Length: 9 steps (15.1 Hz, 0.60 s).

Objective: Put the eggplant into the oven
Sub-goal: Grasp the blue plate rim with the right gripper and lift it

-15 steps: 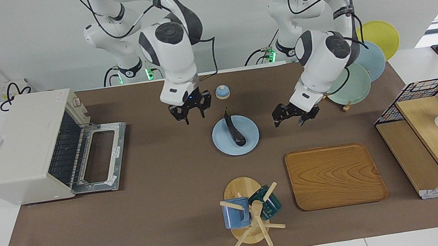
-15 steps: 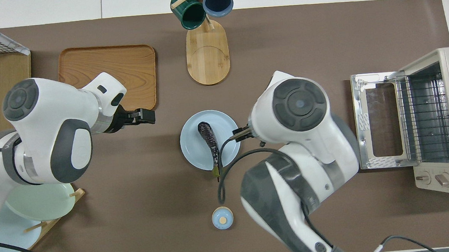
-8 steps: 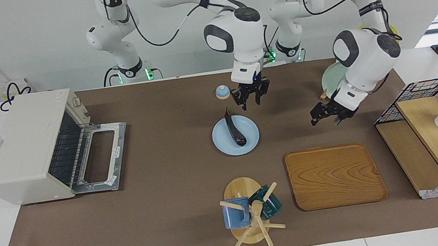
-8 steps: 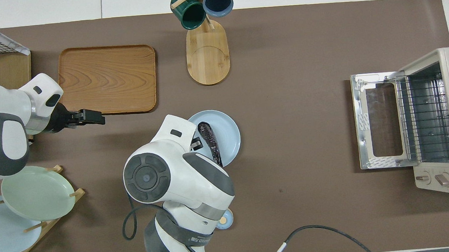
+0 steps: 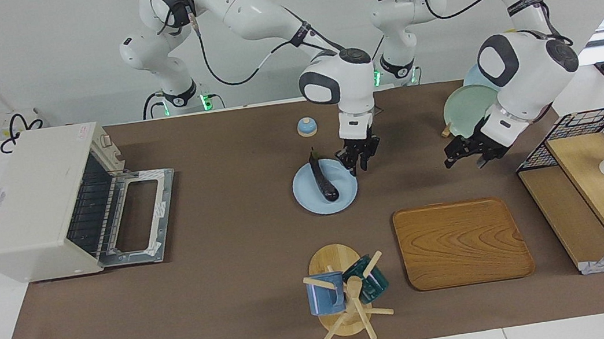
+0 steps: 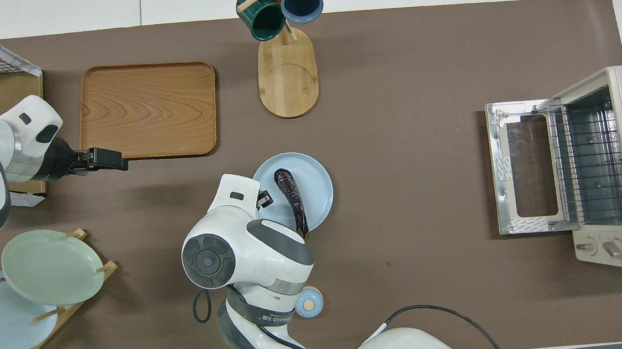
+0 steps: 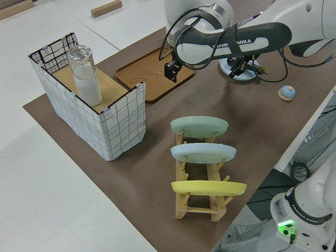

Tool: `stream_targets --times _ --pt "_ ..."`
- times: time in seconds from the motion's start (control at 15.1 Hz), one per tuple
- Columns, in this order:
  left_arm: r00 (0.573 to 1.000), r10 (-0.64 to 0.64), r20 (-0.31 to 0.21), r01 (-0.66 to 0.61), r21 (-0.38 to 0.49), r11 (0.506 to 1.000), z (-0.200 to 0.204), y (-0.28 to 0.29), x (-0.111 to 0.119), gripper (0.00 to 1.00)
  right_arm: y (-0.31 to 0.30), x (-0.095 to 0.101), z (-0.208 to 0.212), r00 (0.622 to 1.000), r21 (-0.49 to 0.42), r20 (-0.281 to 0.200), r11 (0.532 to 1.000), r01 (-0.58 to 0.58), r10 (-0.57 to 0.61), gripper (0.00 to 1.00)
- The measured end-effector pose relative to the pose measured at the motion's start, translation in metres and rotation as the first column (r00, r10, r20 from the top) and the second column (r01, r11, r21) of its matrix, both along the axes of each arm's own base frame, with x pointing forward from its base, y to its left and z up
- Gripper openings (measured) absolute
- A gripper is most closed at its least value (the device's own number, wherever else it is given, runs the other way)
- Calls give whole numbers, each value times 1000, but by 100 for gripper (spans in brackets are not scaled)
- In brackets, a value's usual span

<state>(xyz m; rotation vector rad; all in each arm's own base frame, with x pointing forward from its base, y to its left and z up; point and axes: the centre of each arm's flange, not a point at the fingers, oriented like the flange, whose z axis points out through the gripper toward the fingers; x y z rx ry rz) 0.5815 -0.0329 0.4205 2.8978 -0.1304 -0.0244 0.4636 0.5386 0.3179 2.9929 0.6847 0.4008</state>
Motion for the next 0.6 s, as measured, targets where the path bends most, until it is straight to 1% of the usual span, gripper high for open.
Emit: stream_targets --times 0.07,0.2,0.4,0.6 --pt "1000 -7 -8 7 0 1000 8 0 1 100 -1 -1 -2 1000 -8 1 1000 -3 3 42" --pt "1000 -18 -24 17 -3 1000 22 -1 3 100 -4 -3 -9 1000 -19 -5 1000 -6 6 44" --pt "999 -39 -31 40 25 999 41 1 0 100 -7 -6 -17 1000 -30 -14 1000 -8 8 42" --pt "998 -46 -39 48 67 997 71 4 -15 100 -10 -11 -27 1000 -22 -19 1000 -1 0 40"
